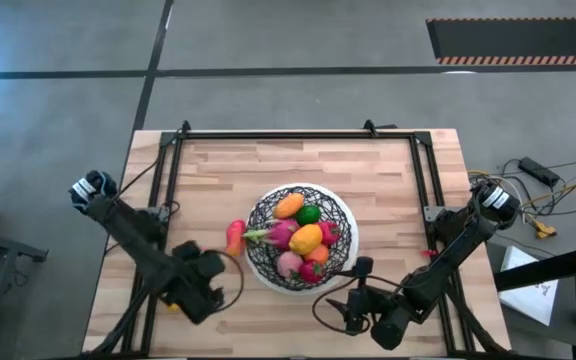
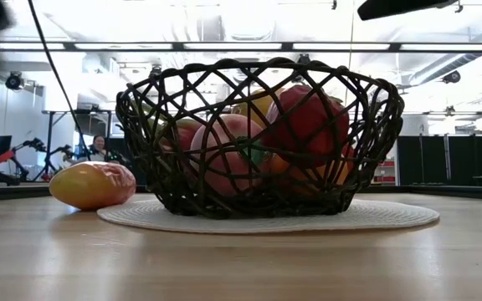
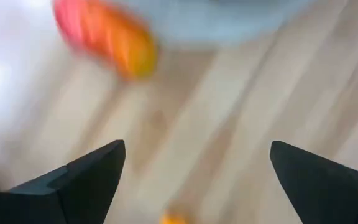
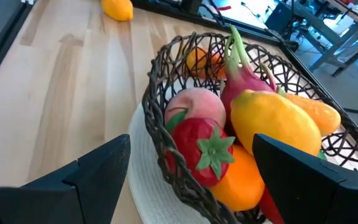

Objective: Build produce basket
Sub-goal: Put the lemon into the basket

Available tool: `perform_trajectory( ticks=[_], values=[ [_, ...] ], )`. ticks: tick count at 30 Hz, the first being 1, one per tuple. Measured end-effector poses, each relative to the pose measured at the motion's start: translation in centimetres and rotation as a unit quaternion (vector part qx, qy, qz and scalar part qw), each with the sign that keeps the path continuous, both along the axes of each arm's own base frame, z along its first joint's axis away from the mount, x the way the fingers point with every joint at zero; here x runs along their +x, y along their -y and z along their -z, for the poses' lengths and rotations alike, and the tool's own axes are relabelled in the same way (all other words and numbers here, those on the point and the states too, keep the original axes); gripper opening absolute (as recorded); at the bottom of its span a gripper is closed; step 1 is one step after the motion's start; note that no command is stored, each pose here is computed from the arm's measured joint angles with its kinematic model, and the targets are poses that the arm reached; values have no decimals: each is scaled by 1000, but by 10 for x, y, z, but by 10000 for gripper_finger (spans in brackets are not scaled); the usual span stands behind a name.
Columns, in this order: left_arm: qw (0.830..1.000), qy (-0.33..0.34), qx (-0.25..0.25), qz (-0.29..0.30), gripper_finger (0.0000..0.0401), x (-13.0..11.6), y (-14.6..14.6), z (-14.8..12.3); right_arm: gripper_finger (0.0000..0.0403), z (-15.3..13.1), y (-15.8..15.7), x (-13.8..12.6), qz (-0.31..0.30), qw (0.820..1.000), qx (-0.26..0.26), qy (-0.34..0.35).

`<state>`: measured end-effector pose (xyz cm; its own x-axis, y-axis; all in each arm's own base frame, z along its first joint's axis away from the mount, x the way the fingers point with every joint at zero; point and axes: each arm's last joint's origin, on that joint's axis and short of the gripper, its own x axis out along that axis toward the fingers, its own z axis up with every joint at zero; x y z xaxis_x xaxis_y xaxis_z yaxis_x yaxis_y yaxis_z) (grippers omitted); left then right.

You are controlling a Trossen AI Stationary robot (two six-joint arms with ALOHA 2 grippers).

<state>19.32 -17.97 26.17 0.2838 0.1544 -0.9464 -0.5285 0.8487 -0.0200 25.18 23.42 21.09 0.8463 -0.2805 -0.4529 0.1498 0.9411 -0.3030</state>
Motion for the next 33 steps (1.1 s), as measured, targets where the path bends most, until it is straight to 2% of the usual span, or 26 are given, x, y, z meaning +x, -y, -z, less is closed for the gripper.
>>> perform_trajectory(
  ticks=[4, 8, 12, 16, 20, 33],
  values=[
    [997, -36, -50, -56, 384, -17, 12, 15, 328, 1, 0, 0, 2, 1000, 1, 0],
    [987, -81, -68, -124, 384, -32, 13, 37, 328, 1, 0, 0, 2, 1000, 2, 0],
    [972, -152, -76, -165, 384, -42, 6, 60, 328, 1, 0, -1, 2, 1000, 2, 0],
    [964, -177, -113, -166, 384, -45, 6, 78, 328, 1, 0, -1, 2, 1000, 3, 0],
    [961, -174, -146, -159, 375, -44, 8, 89, 328, 1, 0, -1, 2, 1000, 3, 0],
    [946, -207, -153, -198, 276, -49, 5, 96, 328, 1, 0, 0, 4, 1000, 8, 3]
  ],
)
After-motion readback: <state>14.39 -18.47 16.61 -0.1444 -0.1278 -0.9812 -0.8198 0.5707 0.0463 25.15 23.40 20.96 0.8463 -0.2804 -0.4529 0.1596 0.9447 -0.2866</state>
